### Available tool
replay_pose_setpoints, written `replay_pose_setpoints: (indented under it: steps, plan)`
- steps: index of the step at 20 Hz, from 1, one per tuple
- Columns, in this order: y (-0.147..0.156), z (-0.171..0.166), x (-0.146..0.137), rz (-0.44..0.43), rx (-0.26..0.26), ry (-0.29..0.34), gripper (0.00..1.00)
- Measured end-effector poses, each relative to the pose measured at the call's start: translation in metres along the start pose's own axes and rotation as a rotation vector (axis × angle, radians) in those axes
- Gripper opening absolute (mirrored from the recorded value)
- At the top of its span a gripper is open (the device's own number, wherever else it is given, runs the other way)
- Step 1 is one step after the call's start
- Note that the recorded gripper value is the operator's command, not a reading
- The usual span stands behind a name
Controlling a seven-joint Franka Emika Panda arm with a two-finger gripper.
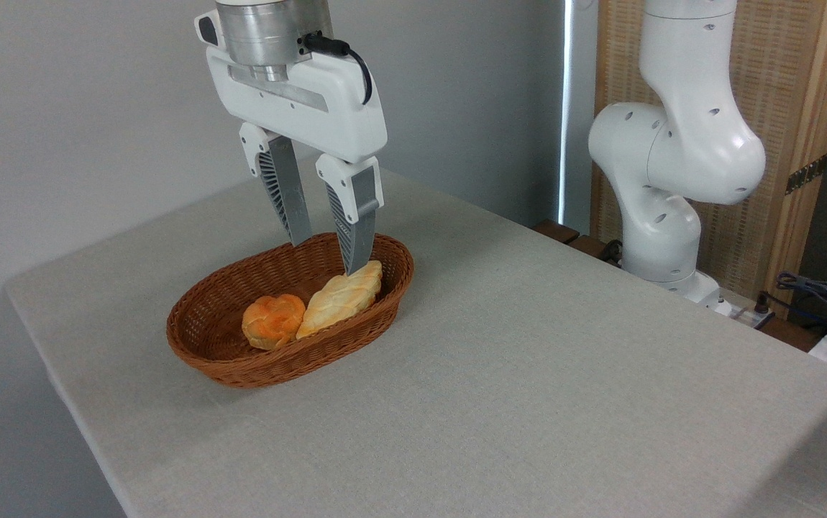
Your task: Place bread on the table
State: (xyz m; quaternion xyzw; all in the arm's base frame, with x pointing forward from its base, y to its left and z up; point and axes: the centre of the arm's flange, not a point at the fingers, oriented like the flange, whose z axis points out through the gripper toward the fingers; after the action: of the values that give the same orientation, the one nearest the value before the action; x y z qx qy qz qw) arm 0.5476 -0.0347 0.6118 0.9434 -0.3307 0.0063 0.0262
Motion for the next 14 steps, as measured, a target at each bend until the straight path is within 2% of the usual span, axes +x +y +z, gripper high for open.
replay_pose_setpoints:
  steps: [11,14]
  plan:
    - [0.006,0.005,0.004,0.011,-0.011,-0.006,1.00]
    - [0.017,0.017,0.013,0.030,-0.026,0.021,1.00]
